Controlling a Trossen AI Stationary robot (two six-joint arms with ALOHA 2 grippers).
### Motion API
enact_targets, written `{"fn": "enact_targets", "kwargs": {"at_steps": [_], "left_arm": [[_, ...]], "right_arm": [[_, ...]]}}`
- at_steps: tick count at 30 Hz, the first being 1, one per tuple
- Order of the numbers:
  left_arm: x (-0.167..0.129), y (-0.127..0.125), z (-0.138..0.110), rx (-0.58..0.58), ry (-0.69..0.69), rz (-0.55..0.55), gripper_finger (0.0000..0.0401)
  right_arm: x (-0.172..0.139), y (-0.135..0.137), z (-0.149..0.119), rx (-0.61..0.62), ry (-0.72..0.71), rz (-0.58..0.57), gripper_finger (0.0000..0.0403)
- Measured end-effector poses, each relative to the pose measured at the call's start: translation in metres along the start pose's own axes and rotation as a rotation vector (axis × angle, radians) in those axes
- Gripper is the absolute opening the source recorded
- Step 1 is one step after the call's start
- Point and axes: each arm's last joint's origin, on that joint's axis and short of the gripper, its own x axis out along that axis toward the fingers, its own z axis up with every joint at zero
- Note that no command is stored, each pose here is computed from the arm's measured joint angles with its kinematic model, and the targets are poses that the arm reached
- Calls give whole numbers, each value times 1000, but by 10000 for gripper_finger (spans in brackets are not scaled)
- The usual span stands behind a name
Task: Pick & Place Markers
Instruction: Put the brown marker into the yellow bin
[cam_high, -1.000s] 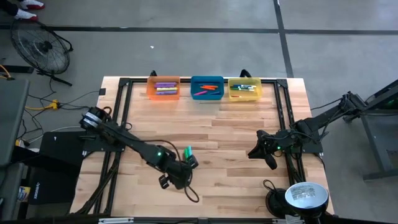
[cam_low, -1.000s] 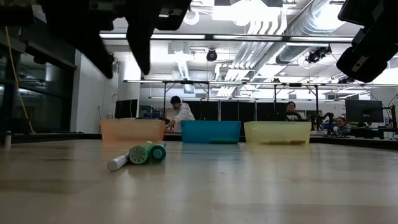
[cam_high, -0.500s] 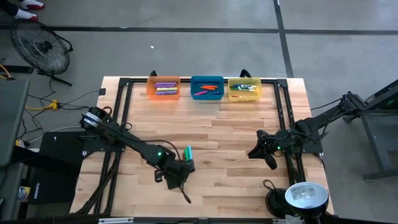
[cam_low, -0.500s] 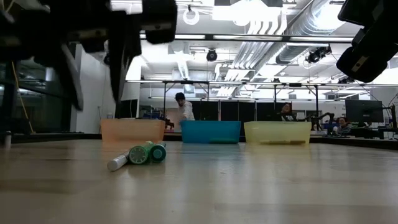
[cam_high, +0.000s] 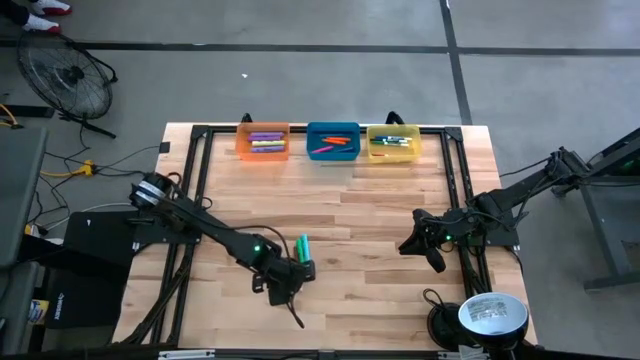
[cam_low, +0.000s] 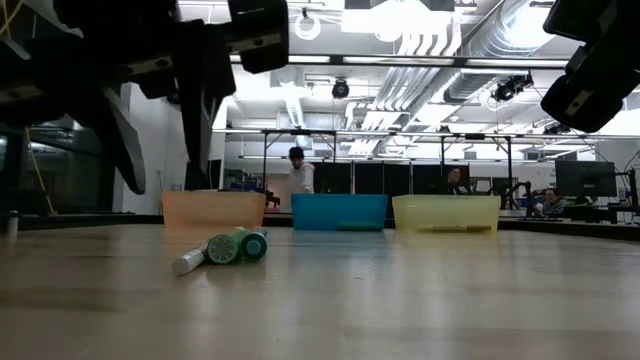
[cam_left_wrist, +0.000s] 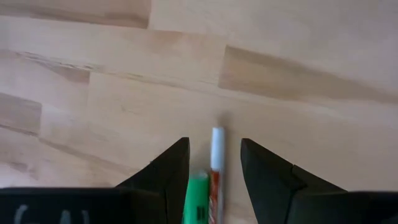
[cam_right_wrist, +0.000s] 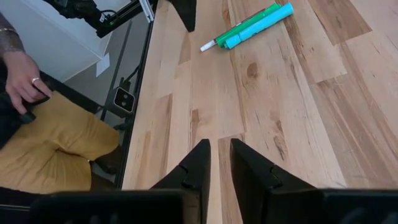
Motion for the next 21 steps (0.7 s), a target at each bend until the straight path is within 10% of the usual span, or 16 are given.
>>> {"fn": "enact_targets", "kwargs": {"at_steps": [21], "left_arm": [[29, -1, -7, -4, 89, 16, 140]], "right_arm": [[0, 0, 0, 0, 0, 0, 49]]}}
